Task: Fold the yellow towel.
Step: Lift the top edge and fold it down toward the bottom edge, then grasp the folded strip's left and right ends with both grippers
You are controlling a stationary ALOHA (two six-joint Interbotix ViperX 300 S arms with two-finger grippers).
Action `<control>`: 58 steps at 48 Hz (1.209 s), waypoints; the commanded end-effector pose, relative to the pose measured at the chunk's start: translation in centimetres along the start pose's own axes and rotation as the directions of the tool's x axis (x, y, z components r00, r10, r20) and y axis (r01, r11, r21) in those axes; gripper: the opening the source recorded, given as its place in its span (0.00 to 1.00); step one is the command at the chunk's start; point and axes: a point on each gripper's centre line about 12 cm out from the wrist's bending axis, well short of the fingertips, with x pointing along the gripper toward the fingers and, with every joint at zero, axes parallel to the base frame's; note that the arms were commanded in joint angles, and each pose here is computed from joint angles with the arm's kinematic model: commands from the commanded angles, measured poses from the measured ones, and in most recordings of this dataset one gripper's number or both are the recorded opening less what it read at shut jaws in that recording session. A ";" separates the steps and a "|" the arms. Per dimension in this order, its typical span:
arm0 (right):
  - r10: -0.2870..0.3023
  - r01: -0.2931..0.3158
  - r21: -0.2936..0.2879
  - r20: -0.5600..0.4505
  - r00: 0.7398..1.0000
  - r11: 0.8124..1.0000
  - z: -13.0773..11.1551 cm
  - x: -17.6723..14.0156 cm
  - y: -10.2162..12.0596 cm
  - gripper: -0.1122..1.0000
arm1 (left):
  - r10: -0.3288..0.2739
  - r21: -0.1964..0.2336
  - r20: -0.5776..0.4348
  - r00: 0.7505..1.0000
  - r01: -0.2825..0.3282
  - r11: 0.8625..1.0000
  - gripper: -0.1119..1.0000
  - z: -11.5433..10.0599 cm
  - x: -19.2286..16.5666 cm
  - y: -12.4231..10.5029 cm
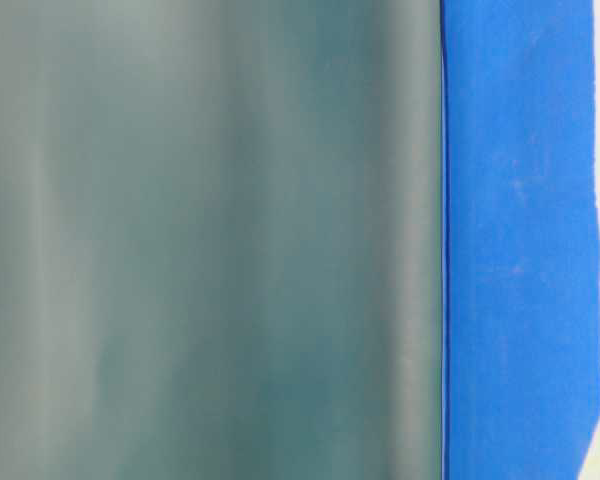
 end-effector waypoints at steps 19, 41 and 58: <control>0.044 -0.039 -0.041 0.122 0.992 0.998 2.4 -2.4 0.3 0.79 | 0.025 0.010 0.057 0.998 -0.026 1.000 0.70 2.2 0.3 0.7; -0.152 0.152 0.007 0.054 0.987 0.988 3.1 -1.5 -5.3 0.79 | 0.207 0.030 -0.150 0.967 -0.204 0.978 0.70 2.3 3.1 5.7; -0.192 0.192 -0.005 -0.025 0.981 0.981 2.7 1.0 -6.2 0.79 | 0.247 0.058 -0.219 0.944 -0.240 0.969 0.70 1.4 3.8 7.4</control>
